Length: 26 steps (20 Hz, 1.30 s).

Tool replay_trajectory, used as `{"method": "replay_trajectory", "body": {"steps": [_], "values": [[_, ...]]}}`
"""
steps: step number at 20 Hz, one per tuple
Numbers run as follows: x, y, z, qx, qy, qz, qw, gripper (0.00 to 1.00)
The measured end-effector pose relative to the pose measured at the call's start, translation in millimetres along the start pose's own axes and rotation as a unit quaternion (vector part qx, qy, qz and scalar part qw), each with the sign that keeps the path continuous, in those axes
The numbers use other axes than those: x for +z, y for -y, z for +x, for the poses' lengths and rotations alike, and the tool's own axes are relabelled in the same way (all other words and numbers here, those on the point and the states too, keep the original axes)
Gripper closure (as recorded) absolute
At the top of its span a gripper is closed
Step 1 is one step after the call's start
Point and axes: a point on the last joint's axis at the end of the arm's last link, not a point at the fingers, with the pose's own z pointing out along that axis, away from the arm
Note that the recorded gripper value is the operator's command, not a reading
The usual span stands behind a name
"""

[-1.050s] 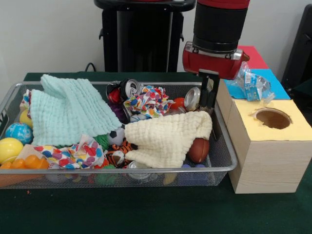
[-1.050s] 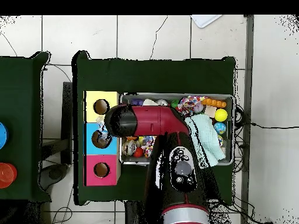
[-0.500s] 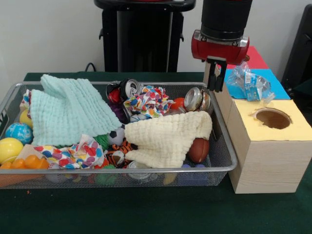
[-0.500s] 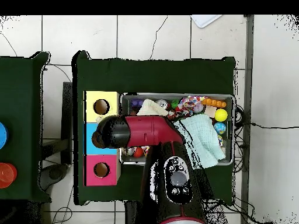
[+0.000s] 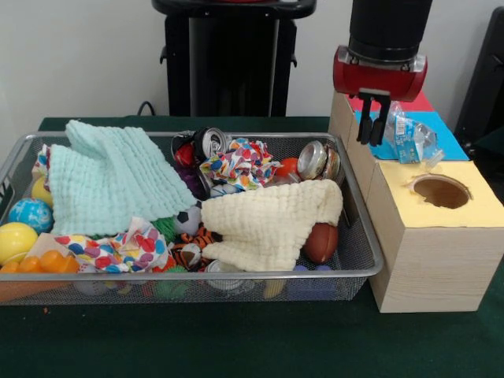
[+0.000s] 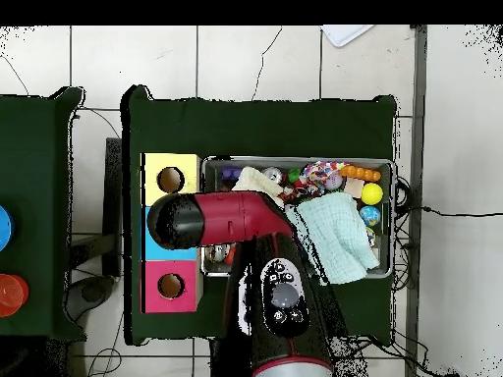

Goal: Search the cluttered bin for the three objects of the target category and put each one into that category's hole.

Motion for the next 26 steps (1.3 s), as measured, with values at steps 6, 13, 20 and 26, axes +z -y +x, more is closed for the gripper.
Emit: {"method": "replay_trajectory", "body": {"steps": [6,13,20,26], "values": [[25.9,-1.1,1.3,0.001,-0.005,-0.005,1.0000,1.00],[24.3,-2.6,0.8,0.002,-0.003,-0.006,1.0000,1.00],[18.0,-8.5,3.8,0.007,-0.017,-0.007,0.9998,1.00],[10.6,-22.1,9.6,0.005,-0.026,-0.010,0.9996,1.00]]}}
